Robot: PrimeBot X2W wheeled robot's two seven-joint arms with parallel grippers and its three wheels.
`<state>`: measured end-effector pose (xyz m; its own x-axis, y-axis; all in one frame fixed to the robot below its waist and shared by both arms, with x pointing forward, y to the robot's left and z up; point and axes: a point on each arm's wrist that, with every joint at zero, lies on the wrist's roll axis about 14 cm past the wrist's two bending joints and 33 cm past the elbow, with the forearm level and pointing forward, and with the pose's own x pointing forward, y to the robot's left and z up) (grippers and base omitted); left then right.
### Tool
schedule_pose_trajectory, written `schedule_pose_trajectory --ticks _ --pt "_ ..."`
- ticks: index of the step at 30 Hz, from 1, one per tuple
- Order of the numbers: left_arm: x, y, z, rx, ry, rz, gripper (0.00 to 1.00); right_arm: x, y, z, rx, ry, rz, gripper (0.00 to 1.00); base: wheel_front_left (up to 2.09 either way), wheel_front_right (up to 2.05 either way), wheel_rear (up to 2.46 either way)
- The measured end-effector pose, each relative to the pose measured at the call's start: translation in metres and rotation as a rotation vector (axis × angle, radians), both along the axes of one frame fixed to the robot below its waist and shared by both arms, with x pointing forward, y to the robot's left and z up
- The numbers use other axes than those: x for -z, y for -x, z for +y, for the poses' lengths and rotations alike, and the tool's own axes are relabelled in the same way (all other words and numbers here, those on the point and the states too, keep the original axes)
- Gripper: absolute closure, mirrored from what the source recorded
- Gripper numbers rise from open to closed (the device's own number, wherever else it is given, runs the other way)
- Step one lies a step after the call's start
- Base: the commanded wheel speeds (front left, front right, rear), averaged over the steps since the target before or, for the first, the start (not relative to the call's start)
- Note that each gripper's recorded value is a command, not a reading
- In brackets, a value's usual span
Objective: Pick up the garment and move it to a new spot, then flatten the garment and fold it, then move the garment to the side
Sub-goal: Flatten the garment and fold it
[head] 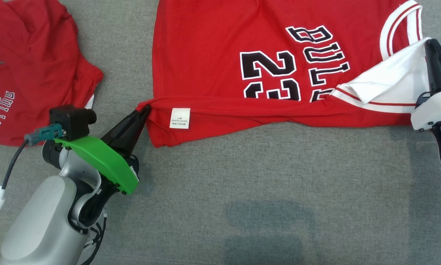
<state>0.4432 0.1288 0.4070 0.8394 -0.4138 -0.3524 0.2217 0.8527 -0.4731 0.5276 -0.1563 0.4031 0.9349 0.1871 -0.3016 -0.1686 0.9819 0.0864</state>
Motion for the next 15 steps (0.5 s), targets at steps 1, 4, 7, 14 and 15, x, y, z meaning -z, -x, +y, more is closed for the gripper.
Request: schedule_pose_trajectory --ticks 1,4,7,14,15 --pt "0.001 -0.001 0.000 0.003 -0.003 0.002 1.00 0.001 -0.002 -0.001 0.005 0.005 0.002 1.00 0.00 0.00 0.00" --pt "-0.003 -0.005 -0.008 0.033 -0.006 -0.010 1.00 -0.003 -0.013 -0.011 0.035 0.028 -0.022 1.00 0.00 0.00 0.00" --pt "-0.010 -0.009 -0.017 0.063 0.004 -0.027 1.00 -0.010 -0.019 -0.013 0.034 0.035 -0.048 1.00 0.00 0.00 0.00" --pt "-0.003 -0.004 -0.028 0.106 0.012 0.015 1.00 0.005 -0.016 -0.005 0.009 0.044 0.004 1.00 0.00 0.00 0.00" --pt "-0.003 -0.004 -0.028 0.106 0.012 0.015 1.00 0.005 -0.016 -0.005 0.009 0.044 0.004 1.00 0.00 0.00 0.00"
